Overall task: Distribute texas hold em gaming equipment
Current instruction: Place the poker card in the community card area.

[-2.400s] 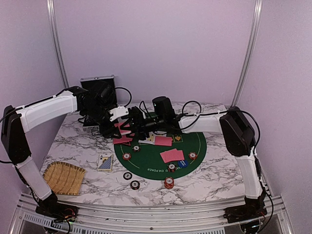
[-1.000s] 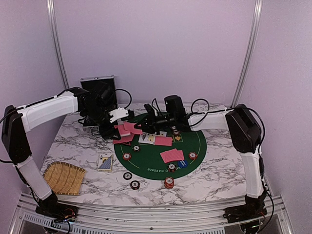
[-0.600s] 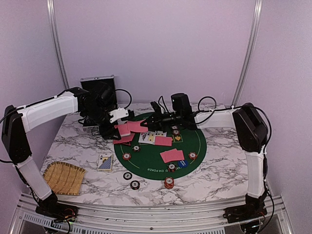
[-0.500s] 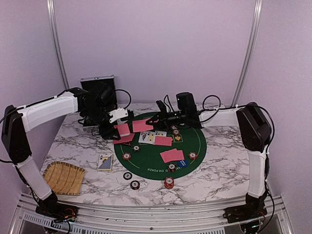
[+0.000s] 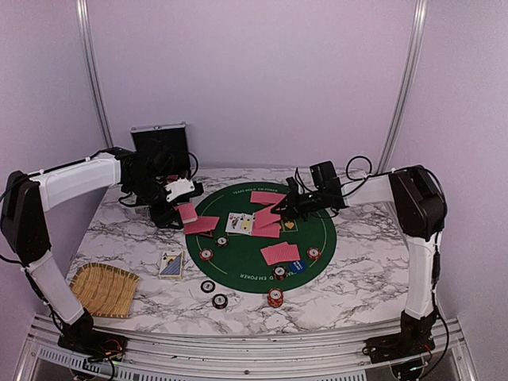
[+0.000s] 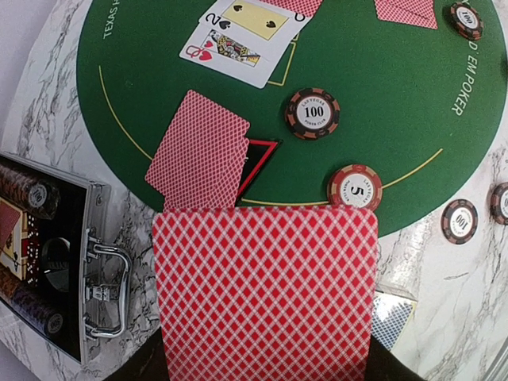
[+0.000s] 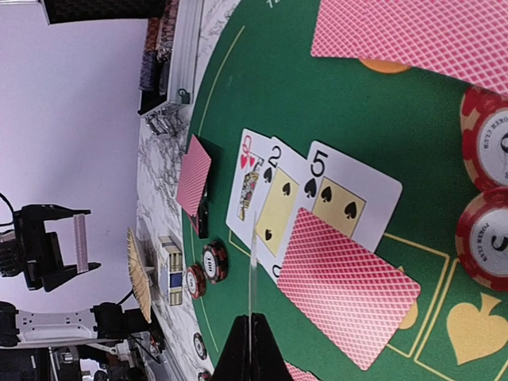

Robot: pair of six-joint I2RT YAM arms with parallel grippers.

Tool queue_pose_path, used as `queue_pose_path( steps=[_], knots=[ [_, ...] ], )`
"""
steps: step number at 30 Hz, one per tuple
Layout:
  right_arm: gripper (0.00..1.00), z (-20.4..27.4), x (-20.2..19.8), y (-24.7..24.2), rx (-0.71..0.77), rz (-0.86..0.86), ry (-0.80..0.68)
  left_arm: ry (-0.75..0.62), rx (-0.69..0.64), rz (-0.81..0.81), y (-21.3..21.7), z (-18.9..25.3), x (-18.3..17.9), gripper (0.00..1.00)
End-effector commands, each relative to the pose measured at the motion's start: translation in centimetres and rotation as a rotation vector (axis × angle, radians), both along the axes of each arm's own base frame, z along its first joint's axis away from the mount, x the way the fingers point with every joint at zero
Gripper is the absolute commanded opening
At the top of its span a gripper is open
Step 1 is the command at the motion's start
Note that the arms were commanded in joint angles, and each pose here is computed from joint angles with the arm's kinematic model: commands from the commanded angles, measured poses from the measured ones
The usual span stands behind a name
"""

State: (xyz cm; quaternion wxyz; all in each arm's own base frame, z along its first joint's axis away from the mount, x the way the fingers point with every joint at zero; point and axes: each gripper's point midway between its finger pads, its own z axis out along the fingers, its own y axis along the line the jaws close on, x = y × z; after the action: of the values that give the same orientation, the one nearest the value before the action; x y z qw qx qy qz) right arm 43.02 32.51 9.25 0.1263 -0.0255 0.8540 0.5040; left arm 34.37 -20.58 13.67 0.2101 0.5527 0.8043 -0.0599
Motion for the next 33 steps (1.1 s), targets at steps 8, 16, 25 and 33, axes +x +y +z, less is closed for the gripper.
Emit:
queue_pose_path(
  steps=[8, 16, 25, 33],
  knots=[
    [0.04, -3.6, 0.9, -0.2, -0.123, 0.003, -0.007, -0.049, 0.040, 0.075, 4.1, -1.1, 1.8, 0.00],
    [0.19, -4.5, 0.3, -0.6, -0.238, 0.014, -0.036, -0.040, 0.050, 0.135, 6.6, -2.7, 2.5, 0.00],
    [0.35, -4.4, -0.3, -0.8, -0.373, 0.028, -0.094, -0.054, 0.054, 0.185, 8.3, -4.6, 2.6, 0.00],
    [0.51, -2.6, -0.4, -2.0, -0.504, 0.012, -0.158, -0.042, 0.046, 0.220, 9.5, -6.2, 2.9, 0.00]
  ],
)
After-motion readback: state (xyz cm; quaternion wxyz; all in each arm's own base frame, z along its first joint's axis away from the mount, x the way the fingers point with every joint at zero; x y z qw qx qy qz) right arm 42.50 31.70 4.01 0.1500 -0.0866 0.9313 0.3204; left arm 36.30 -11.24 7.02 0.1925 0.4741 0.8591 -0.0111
